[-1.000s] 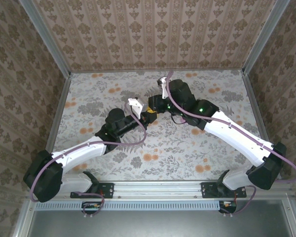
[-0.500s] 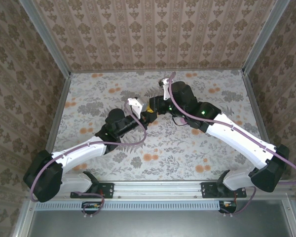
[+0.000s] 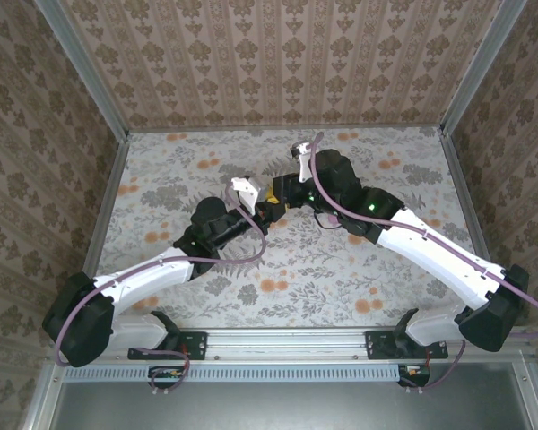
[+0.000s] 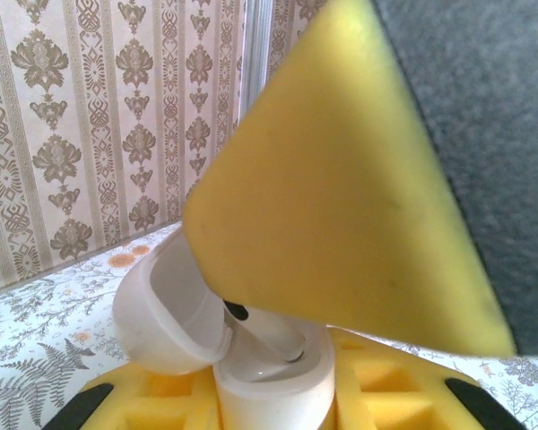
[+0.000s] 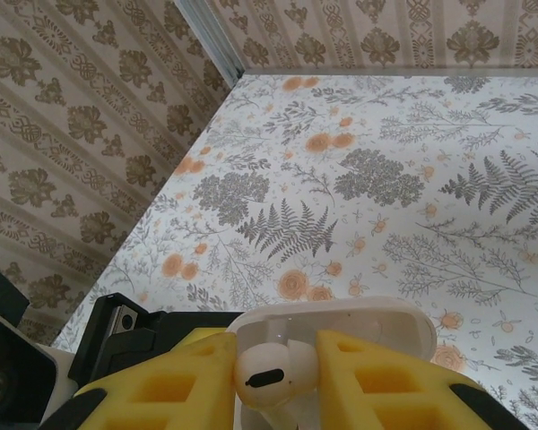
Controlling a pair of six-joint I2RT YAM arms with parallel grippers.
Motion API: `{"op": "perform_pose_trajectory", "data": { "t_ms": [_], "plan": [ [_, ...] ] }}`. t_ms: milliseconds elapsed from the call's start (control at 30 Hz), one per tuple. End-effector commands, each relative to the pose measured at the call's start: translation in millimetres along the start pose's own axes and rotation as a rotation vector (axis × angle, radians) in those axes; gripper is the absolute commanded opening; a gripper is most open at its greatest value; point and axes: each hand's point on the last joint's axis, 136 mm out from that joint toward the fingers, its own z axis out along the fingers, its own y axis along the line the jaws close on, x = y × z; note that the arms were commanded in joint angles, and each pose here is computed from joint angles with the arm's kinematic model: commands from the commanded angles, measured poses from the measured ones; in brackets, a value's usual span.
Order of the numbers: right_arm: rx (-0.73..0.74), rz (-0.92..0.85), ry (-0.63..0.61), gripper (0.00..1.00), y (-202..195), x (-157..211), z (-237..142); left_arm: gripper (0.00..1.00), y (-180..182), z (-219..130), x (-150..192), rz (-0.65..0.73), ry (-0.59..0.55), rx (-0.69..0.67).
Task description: Insert wireless bluetooth earbuds into charging case
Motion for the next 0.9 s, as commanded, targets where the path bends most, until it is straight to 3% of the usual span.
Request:
{"op": "perform_pose_trajectory", "data": {
  "t_ms": [0,867],
  "plan": [
    [-0.055,0.028,-0.019,0.29,10.5,-3.1,-7.1,0.26,-4.7,0.1,-35.4,-0.002,-0.108,0.010],
    [-0.023,0.013,-0.028,0.32,1.2,2.2,-14.9,0.26,-2.7,-0.4,-43.3,-0.014,-0.145,-0.001]
  ]
}}
